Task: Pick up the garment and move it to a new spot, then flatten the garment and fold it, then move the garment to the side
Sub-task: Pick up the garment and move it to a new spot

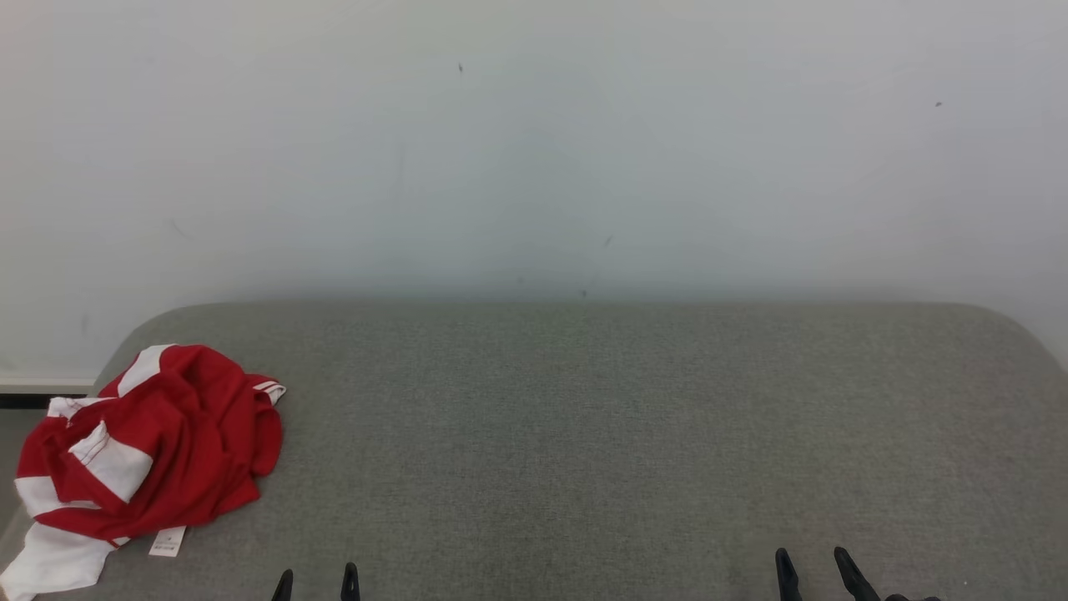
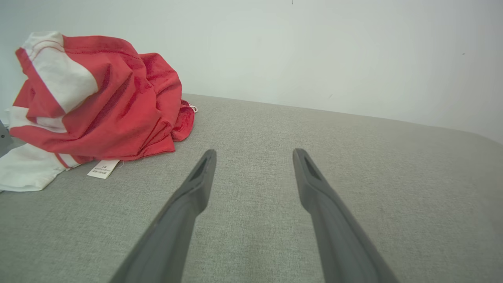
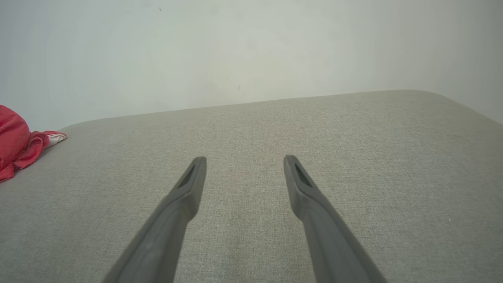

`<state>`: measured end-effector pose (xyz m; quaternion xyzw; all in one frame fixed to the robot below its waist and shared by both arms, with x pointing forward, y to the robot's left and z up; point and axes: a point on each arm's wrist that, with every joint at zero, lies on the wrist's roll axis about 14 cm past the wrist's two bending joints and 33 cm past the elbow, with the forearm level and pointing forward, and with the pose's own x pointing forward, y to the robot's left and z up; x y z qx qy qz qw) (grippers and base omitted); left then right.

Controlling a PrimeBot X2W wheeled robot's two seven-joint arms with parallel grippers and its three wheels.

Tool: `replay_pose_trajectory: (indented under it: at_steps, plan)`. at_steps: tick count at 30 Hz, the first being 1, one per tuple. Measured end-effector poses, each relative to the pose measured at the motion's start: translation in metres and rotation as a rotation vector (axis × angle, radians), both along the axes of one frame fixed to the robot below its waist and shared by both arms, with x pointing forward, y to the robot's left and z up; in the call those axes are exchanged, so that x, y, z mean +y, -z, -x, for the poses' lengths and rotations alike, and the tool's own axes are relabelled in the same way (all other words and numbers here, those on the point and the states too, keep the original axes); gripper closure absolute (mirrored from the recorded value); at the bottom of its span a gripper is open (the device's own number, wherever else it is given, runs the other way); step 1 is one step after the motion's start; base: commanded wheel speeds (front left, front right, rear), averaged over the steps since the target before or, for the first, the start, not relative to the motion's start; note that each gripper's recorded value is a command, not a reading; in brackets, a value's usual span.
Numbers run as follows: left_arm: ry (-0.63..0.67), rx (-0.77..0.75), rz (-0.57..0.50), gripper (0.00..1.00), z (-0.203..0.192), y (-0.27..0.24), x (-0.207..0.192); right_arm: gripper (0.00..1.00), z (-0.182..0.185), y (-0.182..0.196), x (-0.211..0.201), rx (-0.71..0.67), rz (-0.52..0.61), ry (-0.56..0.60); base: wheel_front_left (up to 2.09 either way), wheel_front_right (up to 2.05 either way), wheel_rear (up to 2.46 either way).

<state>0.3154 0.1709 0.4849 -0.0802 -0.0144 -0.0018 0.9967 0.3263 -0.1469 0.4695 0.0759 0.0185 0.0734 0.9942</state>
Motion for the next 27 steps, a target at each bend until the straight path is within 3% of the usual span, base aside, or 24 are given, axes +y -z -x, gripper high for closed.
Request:
replay_pose_trajectory:
  at_steps: [14, 27]
  plan:
    - [-0.166, -0.004, -0.022, 0.00, 0.032, 0.004, 0.056, 0.00, -0.013, 0.001, 0.049, 0.019, -0.015, -0.151, 0.00, 0.00, 0.00]
    - [-0.487, -0.002, -0.013, 0.00, 0.096, 0.006, 0.141, 0.00, -0.039, -0.015, 0.154, -0.010, -0.004, -0.451, 0.00, 0.00, 0.00]
